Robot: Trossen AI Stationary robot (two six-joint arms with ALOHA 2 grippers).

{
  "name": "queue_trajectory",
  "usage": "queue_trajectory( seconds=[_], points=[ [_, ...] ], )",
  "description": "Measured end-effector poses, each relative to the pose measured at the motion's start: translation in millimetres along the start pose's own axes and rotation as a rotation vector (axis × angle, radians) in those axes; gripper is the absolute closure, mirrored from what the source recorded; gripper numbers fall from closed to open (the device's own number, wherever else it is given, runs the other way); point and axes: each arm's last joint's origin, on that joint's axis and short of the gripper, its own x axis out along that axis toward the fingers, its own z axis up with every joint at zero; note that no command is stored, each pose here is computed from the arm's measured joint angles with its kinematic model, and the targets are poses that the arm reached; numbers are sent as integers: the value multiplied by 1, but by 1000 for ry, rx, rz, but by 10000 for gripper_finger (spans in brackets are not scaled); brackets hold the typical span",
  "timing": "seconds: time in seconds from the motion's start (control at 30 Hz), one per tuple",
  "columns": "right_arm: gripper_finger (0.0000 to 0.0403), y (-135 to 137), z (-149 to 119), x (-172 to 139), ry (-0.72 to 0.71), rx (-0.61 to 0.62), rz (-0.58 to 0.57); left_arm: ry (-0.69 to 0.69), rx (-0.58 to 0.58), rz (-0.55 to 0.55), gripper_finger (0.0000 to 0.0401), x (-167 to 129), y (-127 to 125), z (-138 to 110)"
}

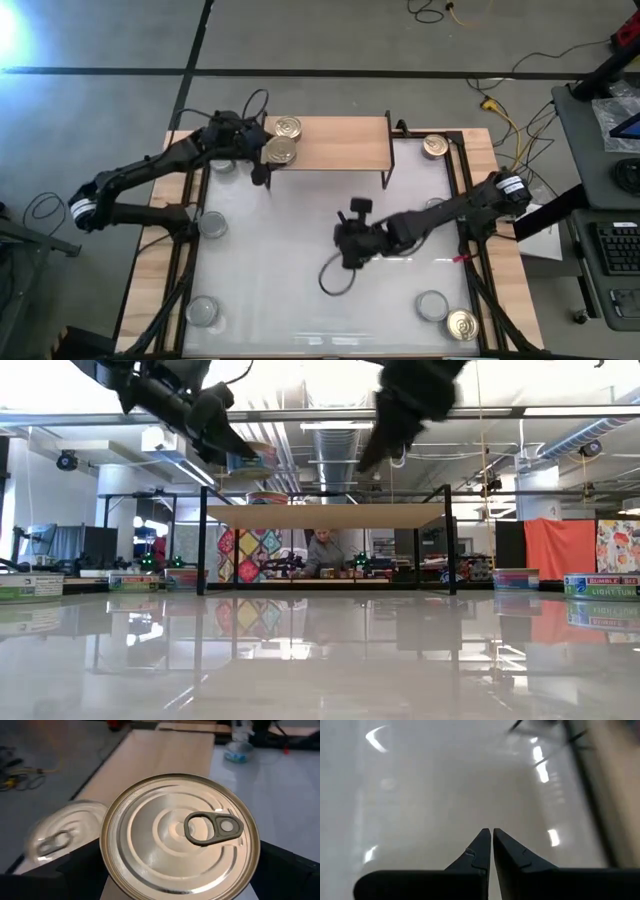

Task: Stack canned seafood by type on shelf
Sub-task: Put the blue and pink tuna can on the shelf

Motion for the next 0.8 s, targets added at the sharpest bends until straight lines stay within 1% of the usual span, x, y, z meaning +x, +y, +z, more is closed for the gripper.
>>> queue_trajectory(
  seconds=[0.1, 0.17, 0.23, 0.37, 0.5, 0.6, 0.67, 0.8],
  points=[
    [390, -29, 22, 4, -61, -8, -55, 40, 21, -9, 27, 8, 2, -5],
    [390, -51, 38, 7, -137, -1, -89, 76, 25, -19, 27, 15, 3, -10],
    [390, -74, 54, 10, -233, 15, -98, 101, 22, -26, 27, 22, 4, -13],
    [390, -119, 72, 20, -456, 100, -4, 125, 15, -29, 27, 31, 7, -18],
    [390, -161, 76, 36, -599, 233, 52, 135, 10, -28, 26, 33, 8, -20],
    [390, -180, 74, 59, -612, 264, 127, 133, 7, -20, 26, 34, 11, -20],
    [390, -185, 73, 77, -571, 274, 162, 135, 4, -12, 24, 34, 12, -21],
    [390, -192, 73, 107, -481, 280, 170, 145, 4, 15, 12, 34, 13, -21]
  ],
)
